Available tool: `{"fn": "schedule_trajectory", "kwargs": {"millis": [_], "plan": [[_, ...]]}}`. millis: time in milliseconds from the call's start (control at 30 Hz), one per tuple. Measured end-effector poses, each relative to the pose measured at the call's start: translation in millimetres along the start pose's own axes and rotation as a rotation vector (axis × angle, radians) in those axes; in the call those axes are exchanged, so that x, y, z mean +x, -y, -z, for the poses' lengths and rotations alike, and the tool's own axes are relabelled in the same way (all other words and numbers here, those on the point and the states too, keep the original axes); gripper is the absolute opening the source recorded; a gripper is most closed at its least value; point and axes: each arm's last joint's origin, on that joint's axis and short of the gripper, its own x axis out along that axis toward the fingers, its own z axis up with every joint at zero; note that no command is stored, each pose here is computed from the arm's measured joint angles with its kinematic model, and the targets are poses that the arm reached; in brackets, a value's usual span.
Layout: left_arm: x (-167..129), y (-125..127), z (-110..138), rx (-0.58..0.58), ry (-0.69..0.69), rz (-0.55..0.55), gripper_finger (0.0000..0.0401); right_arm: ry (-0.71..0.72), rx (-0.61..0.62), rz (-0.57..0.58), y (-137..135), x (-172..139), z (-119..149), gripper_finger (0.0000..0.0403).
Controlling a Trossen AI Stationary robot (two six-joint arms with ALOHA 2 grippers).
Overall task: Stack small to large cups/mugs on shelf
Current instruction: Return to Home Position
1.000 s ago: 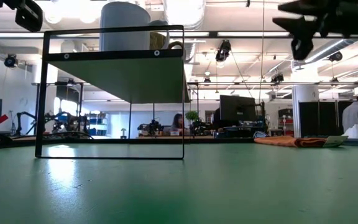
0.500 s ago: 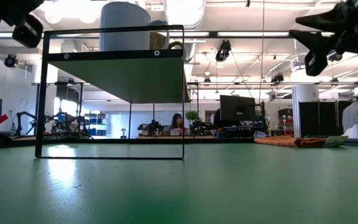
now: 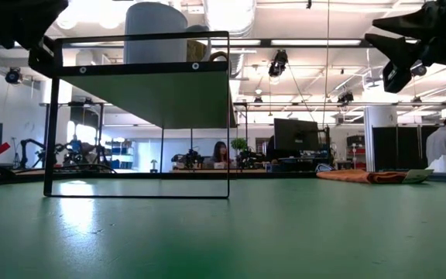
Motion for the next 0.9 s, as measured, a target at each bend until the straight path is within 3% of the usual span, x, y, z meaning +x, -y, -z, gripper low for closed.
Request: {"fn": "schedule_trajectory", "kwargs": {"millis": [333, 500, 900], "plan": [[-0.4, 0.4, 2.8, 0.043, 0.044, 0.07, 0.0022, -0.024, -0.003, 0.014, 1.5, 0.0, 2.3, 0.0102], [1.1, -0.7, 1.9, 0.061, 0.051, 0.143, 0.0022, -0.025, -0.033, -0.048, -0.8, 0.0, 0.7, 0.0097], [4.1, -5.4, 16.3, -0.025, -0.1, 0.131, 0.0022, -0.072, -0.047, -0.008, 2.3, 0.4, 5.6, 0.0095]]}}
